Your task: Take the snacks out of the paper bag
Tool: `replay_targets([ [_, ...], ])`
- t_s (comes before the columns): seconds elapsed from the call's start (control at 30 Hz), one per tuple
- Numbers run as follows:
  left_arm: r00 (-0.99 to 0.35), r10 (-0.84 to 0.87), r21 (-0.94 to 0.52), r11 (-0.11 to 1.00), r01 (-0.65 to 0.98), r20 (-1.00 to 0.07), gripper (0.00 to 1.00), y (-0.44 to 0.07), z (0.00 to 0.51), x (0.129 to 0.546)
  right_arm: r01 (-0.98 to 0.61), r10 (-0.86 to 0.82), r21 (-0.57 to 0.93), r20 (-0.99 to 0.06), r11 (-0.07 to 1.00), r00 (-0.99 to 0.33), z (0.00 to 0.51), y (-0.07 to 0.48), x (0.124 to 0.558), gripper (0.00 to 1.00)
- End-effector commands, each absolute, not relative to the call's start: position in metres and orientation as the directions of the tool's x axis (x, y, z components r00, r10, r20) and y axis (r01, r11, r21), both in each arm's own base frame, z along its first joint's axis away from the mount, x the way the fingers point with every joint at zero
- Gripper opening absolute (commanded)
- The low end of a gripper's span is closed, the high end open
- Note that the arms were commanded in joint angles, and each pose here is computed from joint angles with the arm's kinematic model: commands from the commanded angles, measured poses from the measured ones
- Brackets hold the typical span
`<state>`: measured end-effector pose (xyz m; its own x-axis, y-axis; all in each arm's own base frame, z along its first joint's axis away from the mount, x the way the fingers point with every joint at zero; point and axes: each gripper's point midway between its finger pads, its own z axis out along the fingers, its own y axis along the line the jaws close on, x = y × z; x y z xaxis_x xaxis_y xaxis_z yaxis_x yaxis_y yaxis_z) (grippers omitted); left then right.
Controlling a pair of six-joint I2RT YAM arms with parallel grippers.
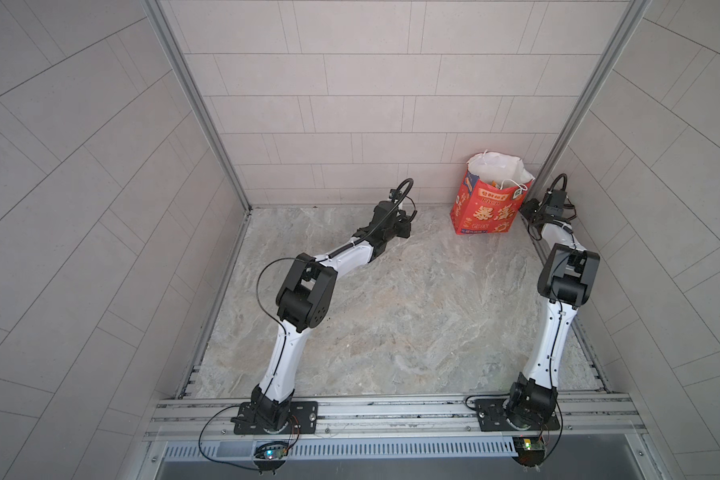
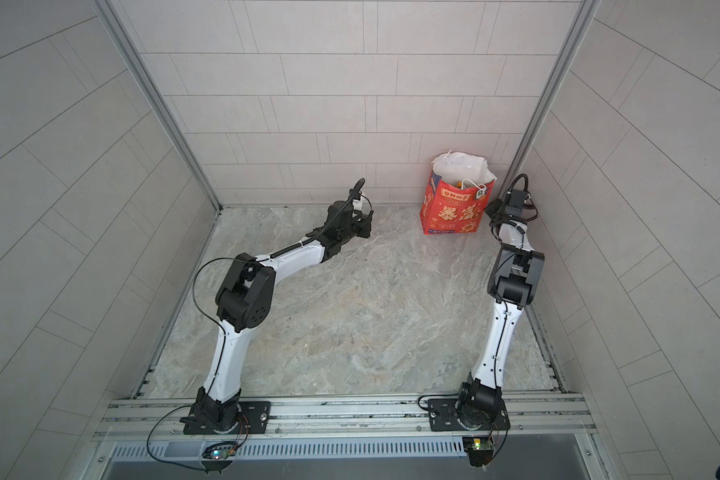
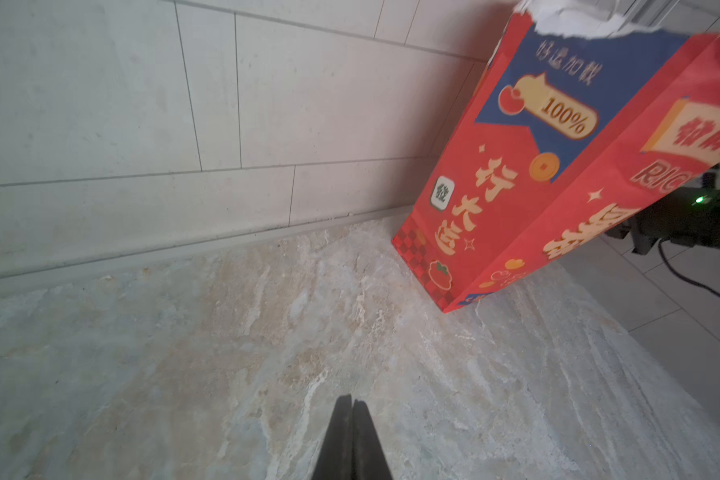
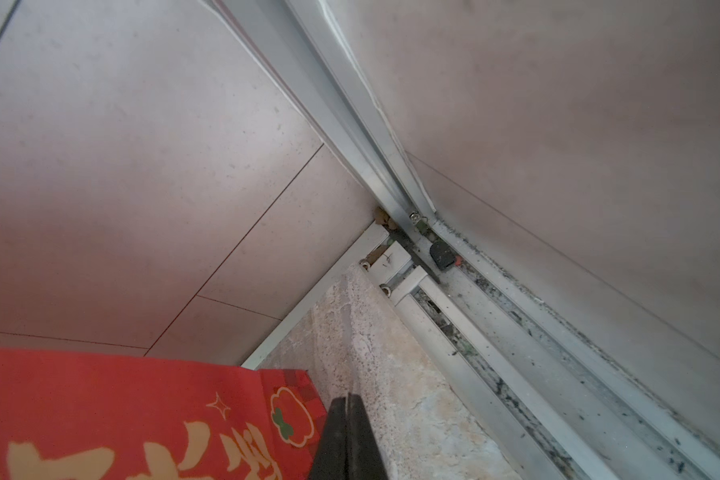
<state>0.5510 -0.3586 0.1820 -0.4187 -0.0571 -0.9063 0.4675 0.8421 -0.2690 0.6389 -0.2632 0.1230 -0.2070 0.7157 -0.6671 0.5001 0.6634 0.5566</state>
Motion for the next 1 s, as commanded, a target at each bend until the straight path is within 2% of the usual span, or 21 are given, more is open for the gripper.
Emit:
replay_targets([
  [0.0,-0.322,-0.143,-0.296,0.816,0.496,-0.936,0.01,-0.361,0.233,0.555,0.462,0.735,0.601,-0.651,0.652,-0.190,0.141,-0.264,0.647,0.00],
  [0.1,-0.324,-0.132,-0.279,0.840,0.465,-0.937,0.01,-0.351,0.224,0.550,0.438,0.734,0.609,-0.646,0.661,-0.209,0.138,-0.263,0.653,0.01],
  [0.23,-0.386,-0.027,-0.199,0.889,0.413,-0.922,0.00,-0.339,0.209,0.549,0.418,0.738,0.622,-0.638,0.662,-0.219,0.131,-0.264,0.660,0.00],
  [0.33,-0.387,-0.030,-0.190,0.905,0.381,-0.922,0.00,-0.334,0.211,0.554,0.388,0.739,0.636,-0.632,0.667,-0.235,0.133,-0.261,0.668,0.00],
  [0.63,-0.408,-0.076,-0.257,0.875,0.409,-0.910,0.00,-0.363,0.194,0.580,0.271,0.737,0.685,-0.631,0.676,-0.244,0.134,-0.252,0.689,0.00],
  [0.77,-0.409,-0.052,-0.246,0.865,0.437,-0.911,0.00,-0.371,0.188,0.589,0.156,0.731,0.718,-0.640,0.679,-0.238,0.144,-0.239,0.699,0.00],
  [0.97,-0.427,-0.106,-0.291,0.872,0.395,-0.898,0.00,-0.349,0.182,0.605,0.018,0.677,0.709,-0.665,0.705,-0.316,0.147,-0.201,0.705,0.01],
])
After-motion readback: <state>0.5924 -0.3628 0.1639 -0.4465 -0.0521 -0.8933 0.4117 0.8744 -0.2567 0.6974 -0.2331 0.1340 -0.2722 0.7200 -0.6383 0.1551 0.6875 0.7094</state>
